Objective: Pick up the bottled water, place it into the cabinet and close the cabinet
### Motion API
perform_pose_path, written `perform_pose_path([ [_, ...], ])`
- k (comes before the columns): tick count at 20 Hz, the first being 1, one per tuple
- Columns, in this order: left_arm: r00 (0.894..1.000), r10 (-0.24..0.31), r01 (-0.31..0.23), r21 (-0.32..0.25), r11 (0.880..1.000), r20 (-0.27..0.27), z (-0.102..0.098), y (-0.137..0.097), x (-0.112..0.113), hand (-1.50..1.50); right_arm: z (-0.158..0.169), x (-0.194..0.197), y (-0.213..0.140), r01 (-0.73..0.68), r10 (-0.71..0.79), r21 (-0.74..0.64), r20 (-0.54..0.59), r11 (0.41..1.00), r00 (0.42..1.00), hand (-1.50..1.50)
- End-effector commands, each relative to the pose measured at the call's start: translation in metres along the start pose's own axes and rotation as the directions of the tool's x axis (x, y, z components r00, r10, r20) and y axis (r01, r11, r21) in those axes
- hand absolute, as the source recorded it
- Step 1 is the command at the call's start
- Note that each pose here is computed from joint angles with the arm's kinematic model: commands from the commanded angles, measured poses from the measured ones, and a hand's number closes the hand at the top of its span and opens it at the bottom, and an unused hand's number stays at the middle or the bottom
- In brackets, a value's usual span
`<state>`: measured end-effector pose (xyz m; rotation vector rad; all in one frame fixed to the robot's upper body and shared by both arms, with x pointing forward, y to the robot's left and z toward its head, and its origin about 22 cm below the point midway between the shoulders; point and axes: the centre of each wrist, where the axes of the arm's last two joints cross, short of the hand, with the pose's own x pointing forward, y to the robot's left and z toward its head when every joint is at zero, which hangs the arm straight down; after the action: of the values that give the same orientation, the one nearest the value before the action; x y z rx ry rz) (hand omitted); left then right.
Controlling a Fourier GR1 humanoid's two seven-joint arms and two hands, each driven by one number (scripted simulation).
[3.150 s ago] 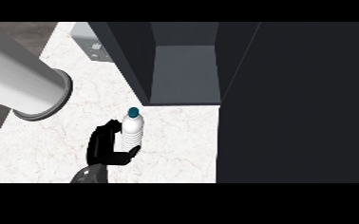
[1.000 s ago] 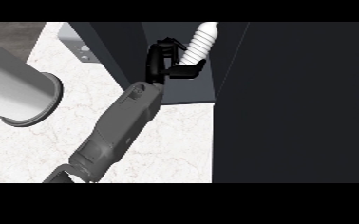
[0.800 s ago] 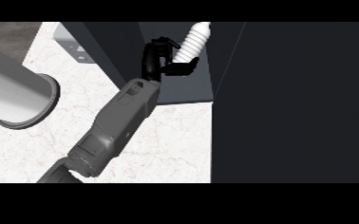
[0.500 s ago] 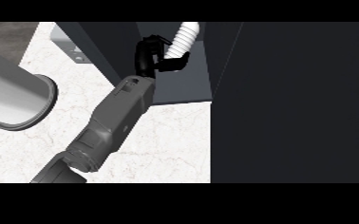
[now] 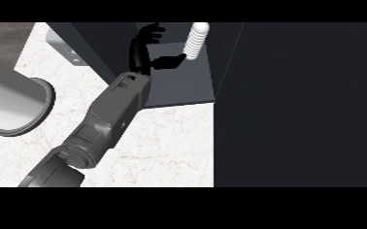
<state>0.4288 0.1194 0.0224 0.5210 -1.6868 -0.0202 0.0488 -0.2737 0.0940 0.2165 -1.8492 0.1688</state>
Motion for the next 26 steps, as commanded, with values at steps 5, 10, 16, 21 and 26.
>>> perform_pose_path([
  [5, 1.0, 0.004, -0.004, 0.012, 1.0, 0.022, -0.007, -0.003, 0.013, -1.5, -0.001, 0.012, 0.0, 0.03, -0.031, 0.03, 0.02, 0.999, 0.999, -1.5],
  [10, 0.981, 0.162, -0.151, -0.096, 0.984, 0.111, -0.023, -0.004, 0.048, -1.5, 0.002, 0.011, 0.002, 0.056, -0.057, 0.033, 0.023, 0.998, 0.998, -1.5],
  [16, 0.931, 0.328, -0.299, -0.18, 0.937, 0.162, -0.006, -0.019, 0.04, -1.5, 0.006, 0.016, 0.001, 0.056, -0.057, 0.048, 0.009, 0.997, 0.998, -1.5],
  [21, 0.913, 0.375, -0.334, -0.234, 0.913, 0.158, 0.0, -0.024, 0.038, -1.5, 0.002, 0.021, 0.006, 0.058, -0.058, 0.047, 0.002, 0.997, 0.998, -1.5],
  [26, 0.913, 0.389, -0.348, -0.261, 0.9, 0.125, 0.006, -0.025, 0.036, -1.5, 0.006, 0.023, 0.017, 0.067, -0.067, -0.012, -0.021, 0.998, 0.998, -1.5],
])
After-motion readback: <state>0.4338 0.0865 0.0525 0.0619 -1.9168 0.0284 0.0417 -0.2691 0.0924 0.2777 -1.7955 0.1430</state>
